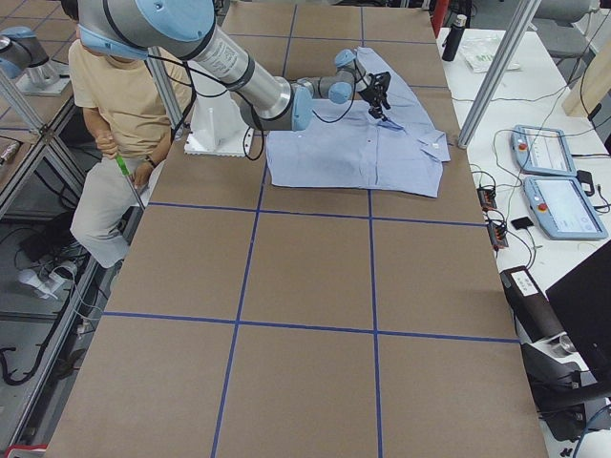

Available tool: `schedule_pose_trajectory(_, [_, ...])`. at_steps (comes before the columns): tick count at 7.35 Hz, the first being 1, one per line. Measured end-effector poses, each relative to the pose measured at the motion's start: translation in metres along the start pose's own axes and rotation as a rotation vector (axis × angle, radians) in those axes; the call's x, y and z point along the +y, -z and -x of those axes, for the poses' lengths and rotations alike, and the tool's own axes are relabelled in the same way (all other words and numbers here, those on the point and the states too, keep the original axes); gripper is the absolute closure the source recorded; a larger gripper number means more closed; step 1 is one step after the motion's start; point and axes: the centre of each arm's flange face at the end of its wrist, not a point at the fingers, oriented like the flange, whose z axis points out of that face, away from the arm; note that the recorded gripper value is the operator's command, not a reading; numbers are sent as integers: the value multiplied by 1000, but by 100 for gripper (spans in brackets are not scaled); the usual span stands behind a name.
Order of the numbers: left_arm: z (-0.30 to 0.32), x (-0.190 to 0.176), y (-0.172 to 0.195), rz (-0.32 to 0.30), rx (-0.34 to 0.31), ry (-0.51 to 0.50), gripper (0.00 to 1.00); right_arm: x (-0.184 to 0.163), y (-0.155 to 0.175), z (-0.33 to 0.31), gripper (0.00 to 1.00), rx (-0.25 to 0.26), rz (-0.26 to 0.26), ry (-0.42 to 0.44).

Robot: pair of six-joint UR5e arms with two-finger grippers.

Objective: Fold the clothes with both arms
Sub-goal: 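Lay the sleeve down near the collar and open the right gripper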

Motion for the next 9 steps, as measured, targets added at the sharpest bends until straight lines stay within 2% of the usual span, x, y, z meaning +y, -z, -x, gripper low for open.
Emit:
schedule_pose_trajectory(2, [0,1,0,1,0,3,0,-9,25,34,61,-44,1,-22])
schedule_pose_trajectory(5, [1,-1,-1,0,-2,6,0,-14,53,67,56,-88,18,-32])
schedule_pose_trajectory(6, [1,-4,-1,-3,-1,8,0,-24,48,62,40,-81,26,-26])
schedule_pose_trajectory(7, [-1,-10,0,-14,1,42,0,-46,40,52,7,-66,36,2])
schedule_pose_trajectory(8, [-3,-20,1,-37,5,115,0,-77,38,41,1,-48,52,51])
schedule_pose_trajectory(9, [-1,-26,-5,-67,12,173,0,-115,48,33,1,-26,89,93])
